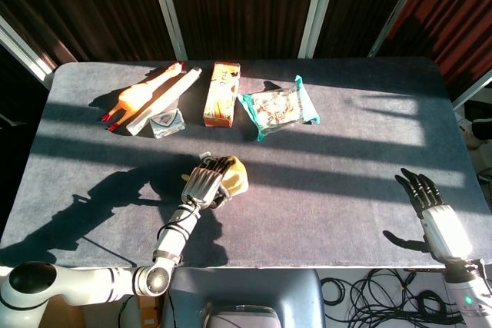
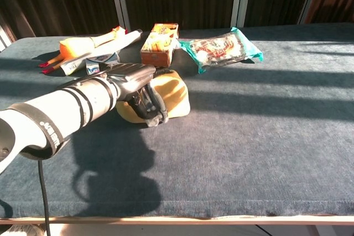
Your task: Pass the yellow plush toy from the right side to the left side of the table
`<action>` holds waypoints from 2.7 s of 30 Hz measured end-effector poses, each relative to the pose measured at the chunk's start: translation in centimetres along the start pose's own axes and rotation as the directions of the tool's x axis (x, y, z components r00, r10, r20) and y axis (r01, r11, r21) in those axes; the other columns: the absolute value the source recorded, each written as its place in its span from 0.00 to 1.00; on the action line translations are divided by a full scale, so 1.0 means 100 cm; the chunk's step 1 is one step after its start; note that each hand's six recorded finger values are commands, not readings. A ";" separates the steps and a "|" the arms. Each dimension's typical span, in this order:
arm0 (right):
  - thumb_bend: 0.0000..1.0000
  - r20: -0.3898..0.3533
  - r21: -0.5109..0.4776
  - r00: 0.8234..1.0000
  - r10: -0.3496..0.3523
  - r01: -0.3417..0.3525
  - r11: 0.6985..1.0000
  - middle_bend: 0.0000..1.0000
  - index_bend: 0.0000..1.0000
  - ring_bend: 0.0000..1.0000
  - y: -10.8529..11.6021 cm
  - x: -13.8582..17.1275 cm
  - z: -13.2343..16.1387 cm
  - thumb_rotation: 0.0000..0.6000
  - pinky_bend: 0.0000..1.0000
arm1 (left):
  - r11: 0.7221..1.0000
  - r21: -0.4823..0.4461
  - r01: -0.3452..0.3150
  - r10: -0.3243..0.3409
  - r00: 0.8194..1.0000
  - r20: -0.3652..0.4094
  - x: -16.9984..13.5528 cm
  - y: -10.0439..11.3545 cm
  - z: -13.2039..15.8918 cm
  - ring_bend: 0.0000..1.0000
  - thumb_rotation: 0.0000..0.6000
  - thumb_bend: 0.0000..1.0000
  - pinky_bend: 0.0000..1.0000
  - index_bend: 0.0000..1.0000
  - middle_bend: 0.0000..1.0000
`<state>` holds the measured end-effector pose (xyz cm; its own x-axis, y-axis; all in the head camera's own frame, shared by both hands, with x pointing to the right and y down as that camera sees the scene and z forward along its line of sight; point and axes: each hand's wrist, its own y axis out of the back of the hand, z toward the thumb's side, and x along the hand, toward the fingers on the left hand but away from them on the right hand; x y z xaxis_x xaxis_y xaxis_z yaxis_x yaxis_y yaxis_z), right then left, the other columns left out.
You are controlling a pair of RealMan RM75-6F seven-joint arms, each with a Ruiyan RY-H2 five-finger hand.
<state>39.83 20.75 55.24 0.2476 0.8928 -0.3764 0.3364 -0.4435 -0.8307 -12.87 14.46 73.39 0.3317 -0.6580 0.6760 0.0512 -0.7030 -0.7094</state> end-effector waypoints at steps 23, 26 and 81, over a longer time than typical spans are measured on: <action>0.02 0.011 0.009 1.000 0.007 -0.007 1.000 0.00 0.00 0.00 -0.003 -0.001 0.000 1.00 0.00 | 0.951 0.174 -0.257 0.272 0.960 -0.072 -0.093 0.066 -0.141 0.85 1.00 0.47 0.82 0.80 0.82; 0.02 0.010 0.010 1.000 0.008 -0.008 1.000 0.00 0.00 0.00 -0.005 -0.003 0.001 1.00 0.00 | 0.958 0.166 -0.233 0.255 0.959 -0.126 -0.121 0.058 -0.175 0.83 1.00 0.47 0.80 0.79 0.81; 0.02 0.027 0.043 1.000 0.013 -0.014 0.999 0.00 0.00 0.00 -0.014 0.000 0.004 1.00 0.00 | 0.950 0.019 -0.313 0.308 0.920 -0.244 -0.271 0.031 -0.239 0.08 1.00 0.27 0.19 0.00 0.00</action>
<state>38.98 21.43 56.20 0.2274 0.8886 -0.3983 0.2933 -0.4525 -0.8421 -44.22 23.63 57.61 0.0912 -0.8875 0.4517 -0.0371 -0.4563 -0.8890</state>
